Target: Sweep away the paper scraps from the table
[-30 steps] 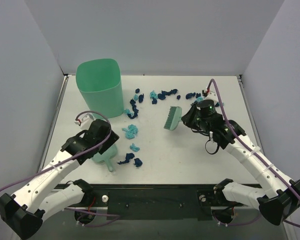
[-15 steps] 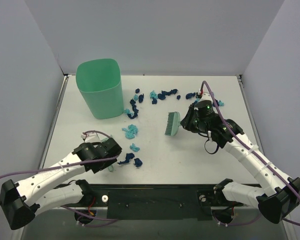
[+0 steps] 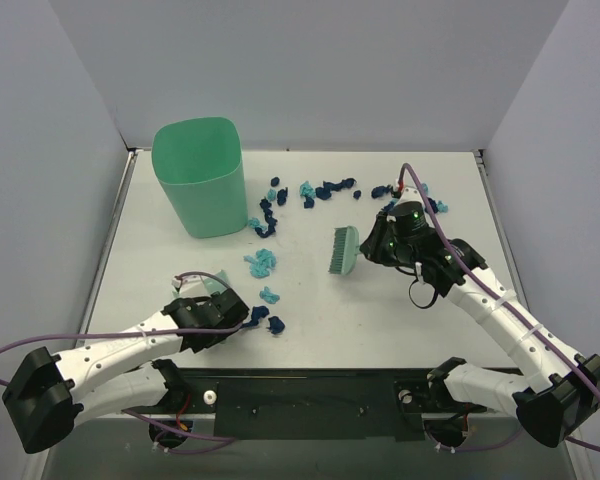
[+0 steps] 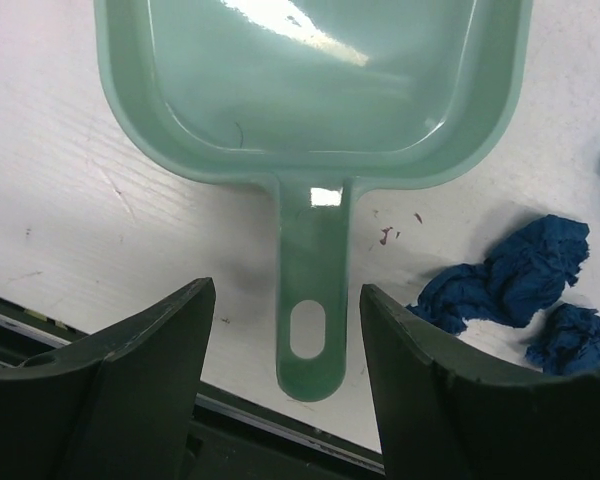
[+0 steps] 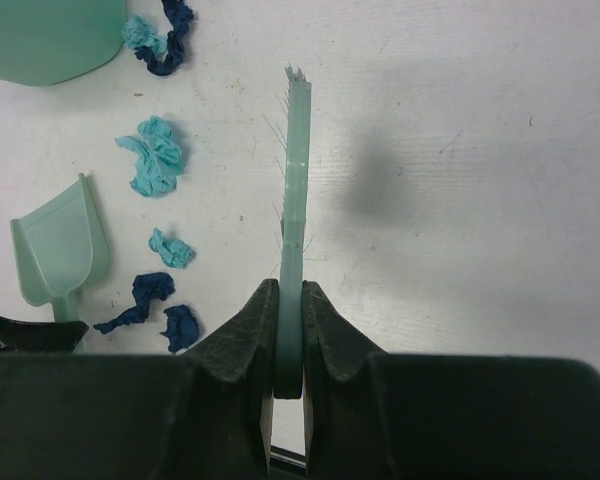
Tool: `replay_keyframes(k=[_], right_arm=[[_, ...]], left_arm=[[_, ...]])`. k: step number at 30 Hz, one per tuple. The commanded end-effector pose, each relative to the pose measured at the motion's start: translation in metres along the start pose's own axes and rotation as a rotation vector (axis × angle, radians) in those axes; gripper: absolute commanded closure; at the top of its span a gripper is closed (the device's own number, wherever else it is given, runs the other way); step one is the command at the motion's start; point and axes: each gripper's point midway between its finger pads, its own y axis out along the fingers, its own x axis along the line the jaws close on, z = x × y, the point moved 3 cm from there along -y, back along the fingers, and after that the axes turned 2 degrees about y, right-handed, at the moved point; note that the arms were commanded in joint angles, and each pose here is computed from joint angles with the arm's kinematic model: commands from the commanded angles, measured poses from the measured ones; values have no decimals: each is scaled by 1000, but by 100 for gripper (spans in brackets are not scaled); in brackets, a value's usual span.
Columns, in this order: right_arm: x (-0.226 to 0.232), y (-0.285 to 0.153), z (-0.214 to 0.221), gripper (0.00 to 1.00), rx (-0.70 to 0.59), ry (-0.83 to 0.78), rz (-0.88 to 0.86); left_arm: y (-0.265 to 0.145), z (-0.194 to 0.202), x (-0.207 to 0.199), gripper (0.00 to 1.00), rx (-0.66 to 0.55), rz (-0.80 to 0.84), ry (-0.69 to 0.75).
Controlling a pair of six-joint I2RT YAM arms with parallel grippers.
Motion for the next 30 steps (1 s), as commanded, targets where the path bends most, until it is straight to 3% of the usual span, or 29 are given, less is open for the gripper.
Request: replay_keyframes(k=[1, 6, 10, 11, 13, 15, 19, 30], right_arm=[[1, -3, 4, 100, -2, -24, -13], [2, -3, 10, 100, 7, -39, -11], [5, -5, 16, 100, 18, -61, -15], [8, -6, 18, 100, 22, -67, -23], [9, -7, 21, 100, 34, -74, -30], [13, -10, 24, 100, 46, -77, -50], [32, -18, 33, 100, 83, -46, -160], [138, -15, 79, 100, 248, -52, -516]], left_arm=[[4, -9, -19, 30, -64, 86, -38], [12, -8, -21, 36, -66, 79, -36], [14, -10, -13, 67, -71, 44, -37], [13, -12, -12, 78, -75, 43, -43], [10, -17, -8, 92, -85, 32, -49], [5, -23, -8, 100, -99, 40, -53], [-15, -46, -8, 100, -154, 53, -52], [-88, -118, -8, 100, -262, 179, 4]])
